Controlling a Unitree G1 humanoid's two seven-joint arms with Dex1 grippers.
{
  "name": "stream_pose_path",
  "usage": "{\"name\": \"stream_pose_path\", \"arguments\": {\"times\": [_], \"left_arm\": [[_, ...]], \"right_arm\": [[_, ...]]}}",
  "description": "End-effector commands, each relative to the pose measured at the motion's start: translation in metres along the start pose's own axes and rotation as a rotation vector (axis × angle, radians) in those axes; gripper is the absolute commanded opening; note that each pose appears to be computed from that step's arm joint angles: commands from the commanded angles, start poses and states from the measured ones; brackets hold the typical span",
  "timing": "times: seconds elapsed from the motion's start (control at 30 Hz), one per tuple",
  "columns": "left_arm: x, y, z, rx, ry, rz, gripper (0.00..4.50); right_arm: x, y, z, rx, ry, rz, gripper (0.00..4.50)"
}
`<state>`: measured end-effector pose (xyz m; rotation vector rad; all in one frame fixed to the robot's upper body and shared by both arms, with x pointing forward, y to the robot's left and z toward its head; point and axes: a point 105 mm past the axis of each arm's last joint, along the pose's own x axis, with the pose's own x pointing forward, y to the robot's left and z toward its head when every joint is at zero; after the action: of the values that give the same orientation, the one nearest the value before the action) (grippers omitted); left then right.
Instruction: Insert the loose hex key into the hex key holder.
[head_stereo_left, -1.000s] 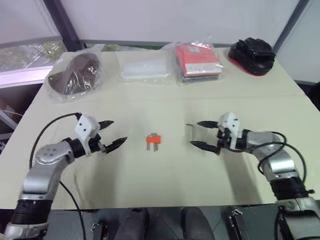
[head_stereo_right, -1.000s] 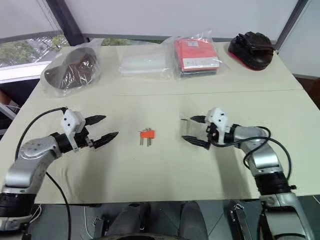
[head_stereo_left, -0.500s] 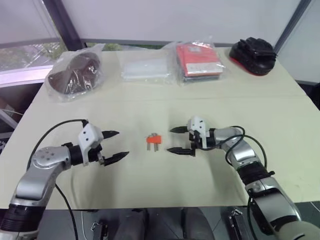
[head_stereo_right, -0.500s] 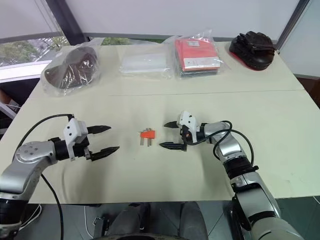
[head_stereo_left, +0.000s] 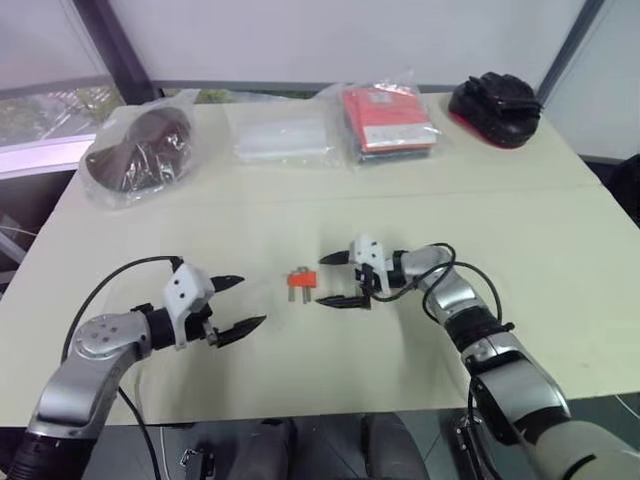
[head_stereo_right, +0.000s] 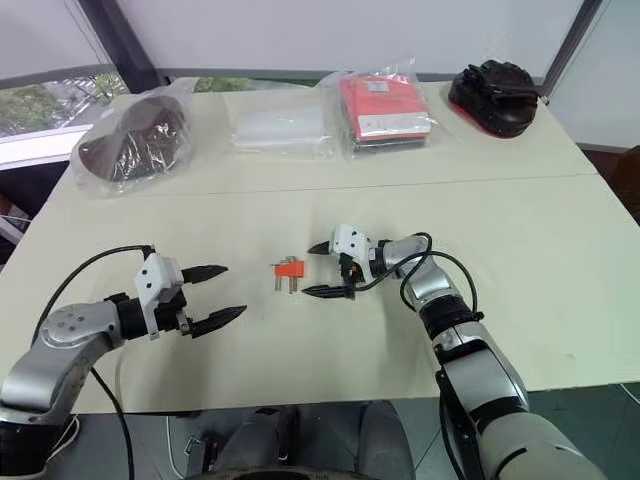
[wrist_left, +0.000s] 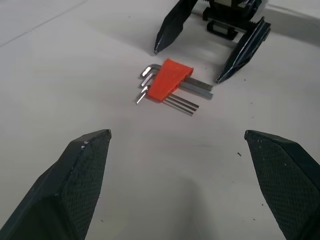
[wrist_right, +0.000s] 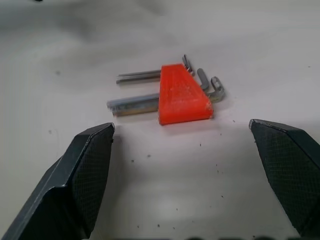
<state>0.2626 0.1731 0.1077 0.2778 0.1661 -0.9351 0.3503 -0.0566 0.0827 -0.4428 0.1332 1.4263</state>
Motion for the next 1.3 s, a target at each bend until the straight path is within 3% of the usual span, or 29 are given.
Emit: {"name": "stream_pose_path", "arguments": {"times": [0.03, 0.07, 0.3, 0.5, 0.83, 0.93, 1.07, 1.3], "left_arm": [[0.002, -0.004, 0.007, 0.033, -0.021, -0.003, 4.46], [0.002, -0.004, 0.006, 0.031, -0.022, -0.003, 4.46], [0.006, -0.007, 0.003, 0.027, -0.021, -0.002, 4.50], [0.006, -0.004, 0.000, 0.023, -0.020, 0.014, 4.50], [0.014, 0.044, 0.030, -0.129, -0.203, 0.066, 4.50], [0.027, 0.049, 0.039, -0.174, -0.248, -0.006, 4.50], [0.048, 0.049, 0.056, -0.228, -0.311, -0.128, 4.50], [0.078, 0.040, 0.074, -0.285, -0.356, -0.330, 4.50]], "right_arm": [[0.009, 0.000, 0.003, -0.031, 0.002, 0.019, 4.50], [0.011, 0.000, 0.003, -0.030, 0.002, 0.021, 4.50], [0.021, -0.002, 0.001, -0.027, 0.013, 0.029, 1.04], [0.019, -0.005, -0.002, -0.063, 0.046, 0.029, 0.95], [-0.015, -0.018, 0.050, -0.789, 0.083, -0.044, 0.95], [-0.022, -0.024, 0.066, -1.020, 0.083, -0.117, 0.95], [-0.028, -0.025, 0.084, -1.195, 0.018, -0.209, 0.95], [-0.035, -0.025, 0.103, -1.332, -0.077, -0.326, 0.95]]}}
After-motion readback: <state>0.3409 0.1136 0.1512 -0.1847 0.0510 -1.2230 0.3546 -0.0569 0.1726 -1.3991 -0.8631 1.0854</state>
